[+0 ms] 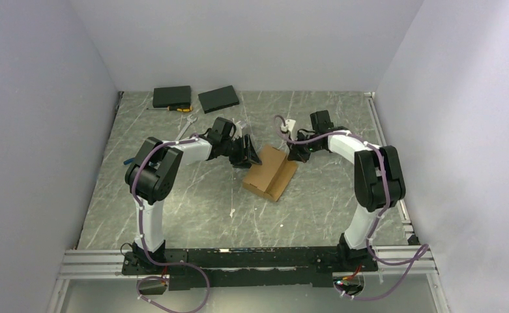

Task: Fold the paper box

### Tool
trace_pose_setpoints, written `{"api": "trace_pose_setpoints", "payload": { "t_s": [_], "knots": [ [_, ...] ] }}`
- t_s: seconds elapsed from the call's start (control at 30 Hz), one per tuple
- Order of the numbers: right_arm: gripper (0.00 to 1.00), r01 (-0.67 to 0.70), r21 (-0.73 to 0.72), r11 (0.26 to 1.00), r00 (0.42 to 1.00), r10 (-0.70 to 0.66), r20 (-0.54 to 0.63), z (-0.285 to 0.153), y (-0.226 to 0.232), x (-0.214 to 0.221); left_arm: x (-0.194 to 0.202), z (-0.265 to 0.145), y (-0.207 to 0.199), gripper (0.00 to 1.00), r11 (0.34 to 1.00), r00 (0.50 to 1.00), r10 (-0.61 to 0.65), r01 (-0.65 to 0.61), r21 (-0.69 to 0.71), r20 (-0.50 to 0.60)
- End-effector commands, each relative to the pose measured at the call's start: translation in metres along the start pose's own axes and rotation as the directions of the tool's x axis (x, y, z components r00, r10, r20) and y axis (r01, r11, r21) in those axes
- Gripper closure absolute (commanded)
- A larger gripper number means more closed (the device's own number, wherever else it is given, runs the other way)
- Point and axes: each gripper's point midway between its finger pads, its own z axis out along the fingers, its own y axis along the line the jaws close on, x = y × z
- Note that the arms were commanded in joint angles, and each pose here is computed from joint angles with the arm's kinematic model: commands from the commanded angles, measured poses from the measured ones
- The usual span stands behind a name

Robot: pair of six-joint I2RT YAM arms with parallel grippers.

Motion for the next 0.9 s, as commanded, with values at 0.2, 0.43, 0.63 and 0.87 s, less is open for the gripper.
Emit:
{"api": "trace_pose_setpoints", "payload": {
  "t_s": [0.2, 0.43, 0.63, 0.87],
  "knots": [
    [0.96, 0.076, 0.060, 0.995, 0.997, -0.075, -0.010, -0.004, 0.001, -0.015, 0.010, 0.004, 0.025, 0.43, 0.997, 1.000, -0.008, 0.006, -0.081, -0.028],
    [0.74, -0.018, 0.086, 0.996, 1.000, 0.017, 0.008, -0.014, -0.008, -0.018, 0.010, 0.003, 0.025, 0.43, 0.997, 1.000, -0.008, 0.006, -0.082, -0.029],
    [0.68, -0.062, 0.070, 0.996, 0.998, 0.060, 0.027, -0.025, -0.008, -0.014, 0.011, 0.004, 0.025, 0.43, 0.997, 0.999, -0.008, 0.005, -0.078, -0.032],
    [0.63, -0.095, -0.006, 0.995, 0.995, 0.095, 0.040, -0.027, 0.004, -0.004, 0.011, 0.003, 0.025, 0.43, 0.997, 1.000, -0.008, 0.006, -0.078, -0.030]
  ]
}}
